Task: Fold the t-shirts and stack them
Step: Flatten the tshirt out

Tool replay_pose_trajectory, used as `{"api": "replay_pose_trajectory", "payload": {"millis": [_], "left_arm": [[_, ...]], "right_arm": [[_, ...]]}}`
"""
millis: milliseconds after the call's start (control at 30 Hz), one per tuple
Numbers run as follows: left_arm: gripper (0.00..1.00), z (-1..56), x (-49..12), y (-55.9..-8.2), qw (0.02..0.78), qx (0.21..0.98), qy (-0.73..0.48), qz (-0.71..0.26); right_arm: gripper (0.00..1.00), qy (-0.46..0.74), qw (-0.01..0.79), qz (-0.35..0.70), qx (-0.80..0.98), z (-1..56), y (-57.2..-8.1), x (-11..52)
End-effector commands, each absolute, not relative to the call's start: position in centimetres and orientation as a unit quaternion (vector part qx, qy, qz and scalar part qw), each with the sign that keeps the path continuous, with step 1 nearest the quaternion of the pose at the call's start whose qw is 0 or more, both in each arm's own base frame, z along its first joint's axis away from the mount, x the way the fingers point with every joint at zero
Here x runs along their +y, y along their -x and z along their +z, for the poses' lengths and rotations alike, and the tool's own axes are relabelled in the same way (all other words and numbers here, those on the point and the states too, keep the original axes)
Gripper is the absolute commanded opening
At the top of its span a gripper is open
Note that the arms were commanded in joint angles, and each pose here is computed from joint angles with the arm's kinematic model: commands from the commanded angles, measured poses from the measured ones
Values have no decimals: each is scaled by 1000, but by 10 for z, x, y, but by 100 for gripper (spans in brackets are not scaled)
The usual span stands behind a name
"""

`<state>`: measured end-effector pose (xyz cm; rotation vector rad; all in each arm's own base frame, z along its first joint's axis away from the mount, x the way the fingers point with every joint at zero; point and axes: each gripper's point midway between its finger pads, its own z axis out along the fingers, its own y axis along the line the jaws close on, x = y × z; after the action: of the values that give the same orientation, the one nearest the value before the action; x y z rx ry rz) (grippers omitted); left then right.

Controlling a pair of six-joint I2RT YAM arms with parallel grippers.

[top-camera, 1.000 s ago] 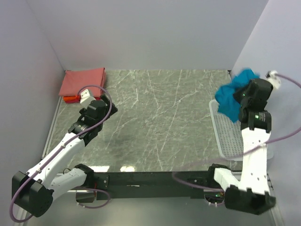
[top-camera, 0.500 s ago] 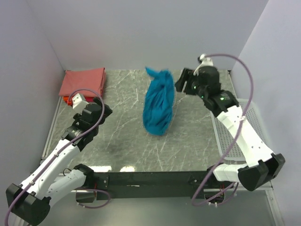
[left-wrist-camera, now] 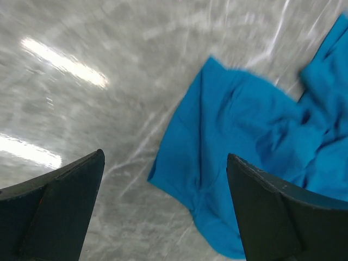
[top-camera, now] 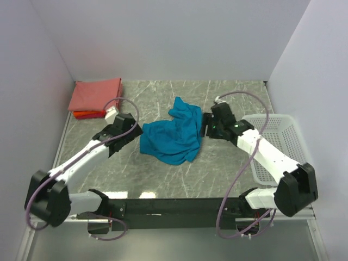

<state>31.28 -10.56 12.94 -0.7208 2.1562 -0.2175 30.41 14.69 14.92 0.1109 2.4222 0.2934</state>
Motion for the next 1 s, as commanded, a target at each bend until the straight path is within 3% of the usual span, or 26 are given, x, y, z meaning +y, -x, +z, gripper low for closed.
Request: {"api": "replay_pose_trajectory", "payload": {"millis": [0, 233, 467, 567, 767, 800, 900, 933, 967], "left_arm": [[100, 117, -139, -312, 360, 891, 244, -134], [89, 62, -158, -260, 286, 909, 219, -211], [75, 49, -154, -265, 292, 911, 219, -193], [73, 37, -154, -271, 291, 914, 216, -184], [55, 19, -162, -283, 277, 922, 209, -174], [53, 13, -162, -285, 270, 925, 208, -166], [1, 3, -162, -287, 257, 932, 207, -151], [1, 4, -160, -292, 263, 930, 212, -143], [1, 3, -158, -291, 262, 931, 216, -136]], "right_arm": [[72, -21, 305, 161, 938, 124, -294, 188], [64, -39, 224, 211, 951, 66, -248, 207], [60, -53, 206, 264, 941, 56, -236, 220], [58, -60, 202, 271, 939, 52, -236, 223], [52, -72, 194, 275, 939, 40, -242, 229], [48, -71, 195, 274, 939, 40, -243, 230], [26, -68, 192, 269, 942, 39, -246, 230], [9, -68, 195, 269, 941, 42, -247, 231], [3, -70, 198, 260, 943, 42, -247, 227]]}}
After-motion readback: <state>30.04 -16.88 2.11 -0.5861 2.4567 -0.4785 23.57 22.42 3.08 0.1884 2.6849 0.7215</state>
